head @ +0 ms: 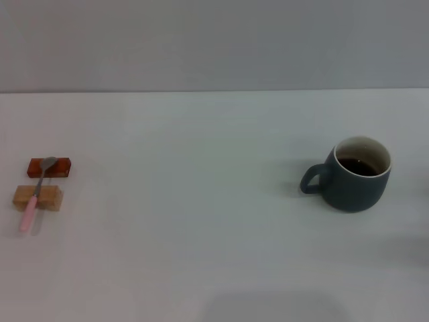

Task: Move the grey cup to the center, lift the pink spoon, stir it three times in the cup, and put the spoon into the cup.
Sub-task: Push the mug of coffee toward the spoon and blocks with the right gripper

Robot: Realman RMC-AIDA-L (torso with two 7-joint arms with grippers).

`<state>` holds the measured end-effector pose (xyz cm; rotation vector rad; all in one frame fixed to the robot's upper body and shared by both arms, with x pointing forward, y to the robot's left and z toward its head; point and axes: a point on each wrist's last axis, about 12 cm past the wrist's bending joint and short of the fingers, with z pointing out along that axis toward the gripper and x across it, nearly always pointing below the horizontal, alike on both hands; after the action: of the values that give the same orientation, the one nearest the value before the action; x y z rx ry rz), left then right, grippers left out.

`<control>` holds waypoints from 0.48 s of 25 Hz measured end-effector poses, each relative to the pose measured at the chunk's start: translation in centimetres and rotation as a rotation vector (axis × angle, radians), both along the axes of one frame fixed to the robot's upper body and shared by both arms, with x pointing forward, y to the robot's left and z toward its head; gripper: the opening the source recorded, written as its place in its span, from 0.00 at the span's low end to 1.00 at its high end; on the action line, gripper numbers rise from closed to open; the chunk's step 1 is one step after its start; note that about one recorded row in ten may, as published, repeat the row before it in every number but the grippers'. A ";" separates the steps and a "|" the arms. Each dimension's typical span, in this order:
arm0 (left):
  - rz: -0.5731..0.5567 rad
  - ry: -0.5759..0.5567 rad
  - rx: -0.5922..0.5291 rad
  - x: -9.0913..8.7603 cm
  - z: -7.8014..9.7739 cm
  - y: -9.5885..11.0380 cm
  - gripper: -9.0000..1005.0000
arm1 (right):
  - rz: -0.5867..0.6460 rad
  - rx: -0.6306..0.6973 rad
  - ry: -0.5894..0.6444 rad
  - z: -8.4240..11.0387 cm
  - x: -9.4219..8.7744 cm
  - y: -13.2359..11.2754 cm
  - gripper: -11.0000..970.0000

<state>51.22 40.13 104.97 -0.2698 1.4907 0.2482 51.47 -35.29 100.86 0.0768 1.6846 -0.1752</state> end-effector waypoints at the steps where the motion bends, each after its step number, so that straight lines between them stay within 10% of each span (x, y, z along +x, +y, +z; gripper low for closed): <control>1: 0.000 0.000 0.000 0.0 0.0 0.0 0.86 | 0.014 -0.005 0.017 -0.1 0.3 0.2 0.09; 12: 0.018 0.000 -0.016 0.0 -0.1 0.2 0.86 | 0.127 -0.069 0.104 -0.6 2.3 2.0 0.06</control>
<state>51.20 40.28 104.82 -0.2967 1.4910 0.2510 53.77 -33.32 100.29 -0.0921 1.7795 -0.1439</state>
